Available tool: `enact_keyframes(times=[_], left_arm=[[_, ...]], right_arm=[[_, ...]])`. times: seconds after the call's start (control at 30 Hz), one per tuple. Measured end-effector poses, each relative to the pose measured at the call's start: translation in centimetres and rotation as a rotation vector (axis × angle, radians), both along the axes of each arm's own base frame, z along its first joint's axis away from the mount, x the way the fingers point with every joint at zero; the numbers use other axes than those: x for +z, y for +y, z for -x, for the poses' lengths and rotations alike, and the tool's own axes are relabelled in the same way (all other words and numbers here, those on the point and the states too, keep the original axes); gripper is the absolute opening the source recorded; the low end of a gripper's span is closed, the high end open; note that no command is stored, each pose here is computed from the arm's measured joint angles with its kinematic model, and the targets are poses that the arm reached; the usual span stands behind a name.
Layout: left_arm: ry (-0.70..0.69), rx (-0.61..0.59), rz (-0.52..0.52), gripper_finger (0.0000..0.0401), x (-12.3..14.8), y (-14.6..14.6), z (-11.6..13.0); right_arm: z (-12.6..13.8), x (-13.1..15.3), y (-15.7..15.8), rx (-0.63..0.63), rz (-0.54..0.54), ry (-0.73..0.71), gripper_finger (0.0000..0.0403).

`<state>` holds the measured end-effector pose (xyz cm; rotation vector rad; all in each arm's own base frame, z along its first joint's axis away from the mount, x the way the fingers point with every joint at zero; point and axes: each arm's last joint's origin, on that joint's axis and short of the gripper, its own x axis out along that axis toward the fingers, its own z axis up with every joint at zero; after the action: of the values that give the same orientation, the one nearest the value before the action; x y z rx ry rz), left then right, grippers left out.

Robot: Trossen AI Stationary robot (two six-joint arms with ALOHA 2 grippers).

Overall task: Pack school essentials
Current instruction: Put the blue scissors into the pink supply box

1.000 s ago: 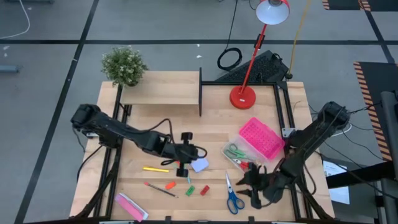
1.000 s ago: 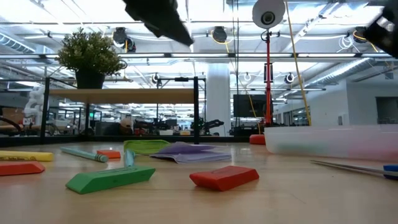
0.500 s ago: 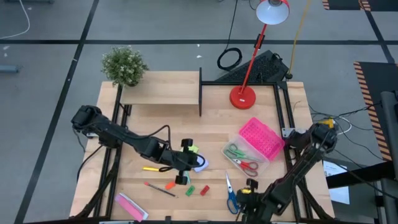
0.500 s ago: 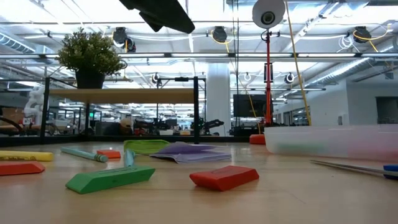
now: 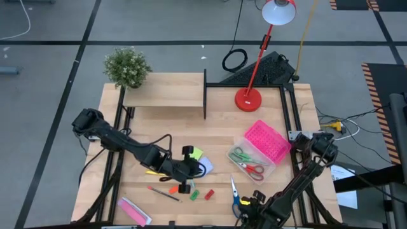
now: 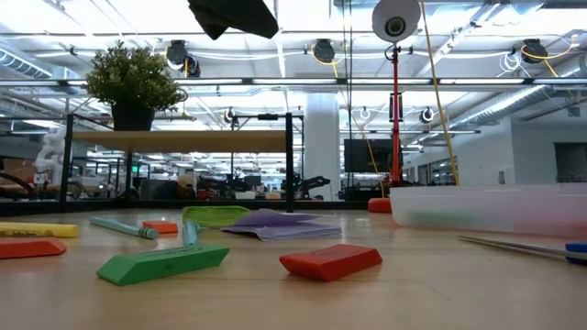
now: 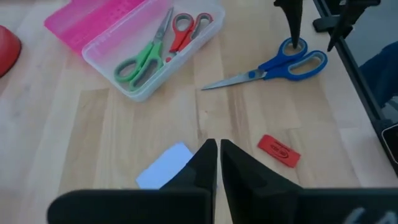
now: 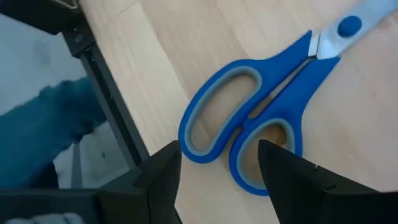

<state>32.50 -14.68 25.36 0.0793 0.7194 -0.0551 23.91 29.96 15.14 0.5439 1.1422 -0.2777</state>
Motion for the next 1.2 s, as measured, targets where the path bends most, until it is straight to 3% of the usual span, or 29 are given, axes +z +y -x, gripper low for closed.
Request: enact_keyframes(times=[0.6, 0.93, 1.2], left_arm=[[-0.073, 0.003, 0.027, 0.0026, 0.5, -1.3, 0.1], [-0.089, -0.025, -0.027, 0.0026, 0.6, -0.9, -0.2], [-0.116, -0.019, -0.06, 0.0026, 0.8, 0.4, -0.9]], right_arm=[[-1.0, -0.4, -1.3, -0.127, -0.012, 0.058, 0.0208], [-1.0, -2.2, -1.3, -0.095, 0.025, 0.142, 0.0207], [-0.9, -3.1, -1.6, -0.1, 0.06, 0.185, 0.0157]])
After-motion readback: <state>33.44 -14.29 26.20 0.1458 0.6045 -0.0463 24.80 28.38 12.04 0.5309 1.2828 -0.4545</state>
